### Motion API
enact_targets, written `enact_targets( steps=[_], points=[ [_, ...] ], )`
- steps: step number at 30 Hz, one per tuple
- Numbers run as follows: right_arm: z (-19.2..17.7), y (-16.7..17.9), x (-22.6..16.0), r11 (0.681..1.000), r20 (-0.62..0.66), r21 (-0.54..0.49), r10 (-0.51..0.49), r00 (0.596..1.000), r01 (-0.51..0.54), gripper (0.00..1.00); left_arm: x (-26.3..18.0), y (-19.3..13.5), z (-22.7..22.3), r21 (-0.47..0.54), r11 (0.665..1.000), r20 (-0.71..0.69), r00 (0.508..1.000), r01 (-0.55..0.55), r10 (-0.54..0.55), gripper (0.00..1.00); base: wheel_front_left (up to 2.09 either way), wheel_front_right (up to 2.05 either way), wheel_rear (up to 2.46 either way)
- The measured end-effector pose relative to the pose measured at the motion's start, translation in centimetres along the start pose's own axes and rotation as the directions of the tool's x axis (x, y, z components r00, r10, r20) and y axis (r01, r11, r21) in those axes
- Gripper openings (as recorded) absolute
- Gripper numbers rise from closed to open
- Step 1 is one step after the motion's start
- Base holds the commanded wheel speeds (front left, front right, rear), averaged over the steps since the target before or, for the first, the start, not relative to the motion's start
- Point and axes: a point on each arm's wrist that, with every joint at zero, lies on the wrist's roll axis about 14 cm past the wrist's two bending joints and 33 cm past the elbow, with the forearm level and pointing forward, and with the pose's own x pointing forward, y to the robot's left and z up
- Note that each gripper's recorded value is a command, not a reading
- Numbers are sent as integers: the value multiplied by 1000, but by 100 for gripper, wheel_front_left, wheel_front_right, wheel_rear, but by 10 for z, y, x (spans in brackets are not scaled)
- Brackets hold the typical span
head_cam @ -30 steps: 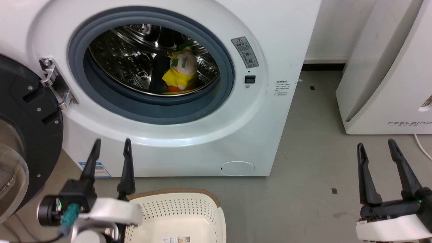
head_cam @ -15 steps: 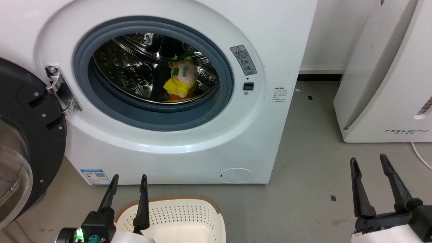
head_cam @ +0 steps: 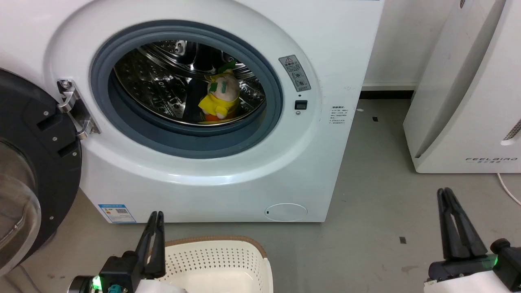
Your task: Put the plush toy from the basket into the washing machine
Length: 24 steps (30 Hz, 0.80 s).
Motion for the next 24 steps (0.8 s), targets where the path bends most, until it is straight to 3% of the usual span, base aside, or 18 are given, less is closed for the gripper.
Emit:
enact_targets(
  steps=[24],
  points=[
    [-9,4,-1,1000,-52,0,12,999,-12,0,1,0,-3,8,1000,-33,999,2,-2,0,0,0,0]
  ],
)
